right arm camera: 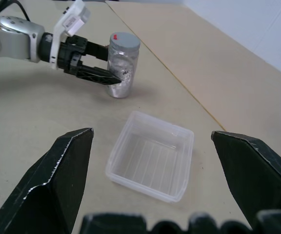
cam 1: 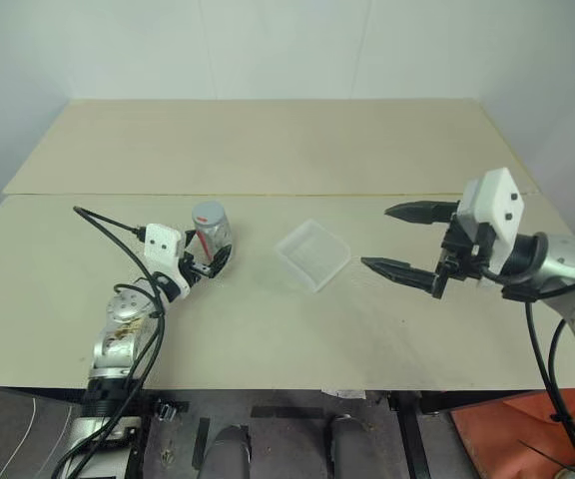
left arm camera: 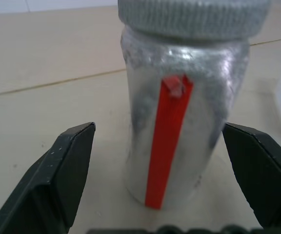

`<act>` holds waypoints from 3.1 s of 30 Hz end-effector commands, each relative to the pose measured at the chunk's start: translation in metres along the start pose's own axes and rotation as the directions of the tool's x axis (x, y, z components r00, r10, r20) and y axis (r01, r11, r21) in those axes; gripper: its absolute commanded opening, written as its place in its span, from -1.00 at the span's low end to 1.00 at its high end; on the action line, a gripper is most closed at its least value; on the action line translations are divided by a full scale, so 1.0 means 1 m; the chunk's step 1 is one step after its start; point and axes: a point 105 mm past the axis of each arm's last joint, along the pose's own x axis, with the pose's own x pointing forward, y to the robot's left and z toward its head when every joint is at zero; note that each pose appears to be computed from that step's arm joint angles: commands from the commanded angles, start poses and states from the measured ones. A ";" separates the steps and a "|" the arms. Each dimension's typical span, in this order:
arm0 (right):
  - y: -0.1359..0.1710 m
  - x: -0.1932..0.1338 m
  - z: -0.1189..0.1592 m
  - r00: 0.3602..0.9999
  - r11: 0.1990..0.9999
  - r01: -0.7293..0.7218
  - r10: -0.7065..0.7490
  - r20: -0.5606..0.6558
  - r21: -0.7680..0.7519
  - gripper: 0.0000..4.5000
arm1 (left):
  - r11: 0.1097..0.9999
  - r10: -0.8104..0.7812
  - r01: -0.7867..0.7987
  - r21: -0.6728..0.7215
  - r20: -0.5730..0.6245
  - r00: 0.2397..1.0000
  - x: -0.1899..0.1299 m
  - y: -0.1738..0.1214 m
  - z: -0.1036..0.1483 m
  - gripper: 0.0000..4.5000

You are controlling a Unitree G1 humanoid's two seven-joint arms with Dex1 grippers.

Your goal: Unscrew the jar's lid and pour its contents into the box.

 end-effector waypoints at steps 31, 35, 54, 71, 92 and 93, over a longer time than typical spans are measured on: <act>0.009 0.011 0.034 0.989 0.999 -0.051 0.053 0.140 -0.018 1.00 | 0.881 -0.467 0.458 0.119 0.063 0.882 0.002 -0.034 0.080 -0.14; 0.008 0.030 0.051 0.975 0.995 -0.100 0.096 0.201 0.009 1.00 | 0.741 -0.668 0.660 0.127 0.038 0.743 -0.007 -0.052 0.102 -0.14; 0.009 0.110 0.086 0.977 0.988 -0.126 0.107 0.184 0.094 1.00 | 0.446 -0.894 0.878 0.175 0.033 0.447 0.014 -0.102 0.119 -0.14; 0.009 0.111 0.082 0.954 0.973 -0.200 0.167 0.247 0.112 0.22 | 0.459 -0.886 0.866 0.199 0.034 0.461 0.003 -0.094 0.121 -0.14; 0.020 0.116 0.082 0.651 0.720 -0.661 0.690 0.317 -0.210 0.92 | 0.185 -0.983 0.966 0.184 0.016 0.185 -0.044 -0.108 0.125 -0.14; 0.016 0.114 0.081 0.678 0.748 -0.632 0.660 0.324 -0.201 0.98 | 0.205 -0.979 0.963 0.177 0.019 0.205 -0.042 -0.105 0.125 -0.14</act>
